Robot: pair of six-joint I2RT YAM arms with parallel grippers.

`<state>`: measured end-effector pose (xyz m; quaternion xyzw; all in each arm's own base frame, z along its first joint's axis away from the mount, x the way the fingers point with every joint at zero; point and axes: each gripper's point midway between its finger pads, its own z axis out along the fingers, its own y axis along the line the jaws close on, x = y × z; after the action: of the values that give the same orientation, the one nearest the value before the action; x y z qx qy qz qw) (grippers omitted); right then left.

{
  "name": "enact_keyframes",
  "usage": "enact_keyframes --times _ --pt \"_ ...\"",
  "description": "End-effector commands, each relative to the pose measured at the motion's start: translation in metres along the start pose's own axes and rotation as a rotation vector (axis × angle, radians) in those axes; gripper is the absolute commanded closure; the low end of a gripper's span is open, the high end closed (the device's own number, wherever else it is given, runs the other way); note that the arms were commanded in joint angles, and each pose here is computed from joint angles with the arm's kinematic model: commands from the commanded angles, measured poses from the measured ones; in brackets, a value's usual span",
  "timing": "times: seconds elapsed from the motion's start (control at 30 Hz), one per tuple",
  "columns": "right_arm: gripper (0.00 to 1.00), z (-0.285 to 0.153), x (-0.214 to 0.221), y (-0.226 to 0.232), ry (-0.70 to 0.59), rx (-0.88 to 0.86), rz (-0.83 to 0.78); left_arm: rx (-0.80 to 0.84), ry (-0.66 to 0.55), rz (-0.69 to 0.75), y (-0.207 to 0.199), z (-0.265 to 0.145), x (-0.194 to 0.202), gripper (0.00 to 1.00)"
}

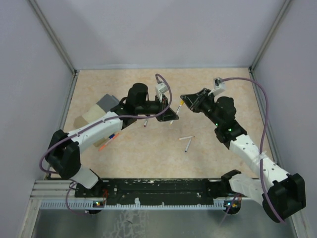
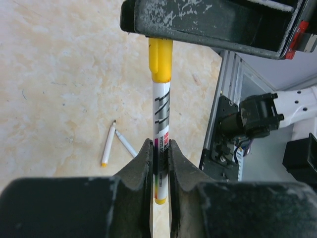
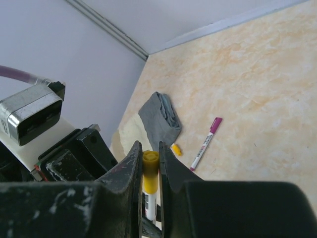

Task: Insert the pens into the pen caps
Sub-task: Insert the pen cap onto the pen.

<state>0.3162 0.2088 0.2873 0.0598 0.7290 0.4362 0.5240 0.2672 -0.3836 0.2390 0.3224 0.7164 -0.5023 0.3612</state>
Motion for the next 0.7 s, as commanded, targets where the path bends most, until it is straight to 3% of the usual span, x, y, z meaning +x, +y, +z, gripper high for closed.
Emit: enact_keyframes --times 0.0,0.17,0.27,0.43,0.67 --pt "1.0 -0.031 0.126 -0.007 0.41 -0.018 0.066 0.002 -0.428 0.256 -0.049 -0.037 -0.135 1.0" --pt "1.0 -0.046 0.171 -0.005 0.491 -0.008 0.08 -0.016 -0.493 0.305 -0.058 -0.047 -0.163 1.0" --pt "1.0 -0.048 0.171 -0.005 0.477 0.002 0.078 0.012 -0.503 0.312 -0.065 -0.046 -0.172 1.0" --pt "1.0 -0.04 0.116 -0.001 0.334 0.054 -0.007 0.029 -0.463 0.32 -0.064 -0.041 -0.165 1.0" --pt "0.97 -0.035 0.008 0.026 0.055 0.062 -0.094 0.024 -0.321 0.279 -0.048 -0.029 -0.125 1.0"
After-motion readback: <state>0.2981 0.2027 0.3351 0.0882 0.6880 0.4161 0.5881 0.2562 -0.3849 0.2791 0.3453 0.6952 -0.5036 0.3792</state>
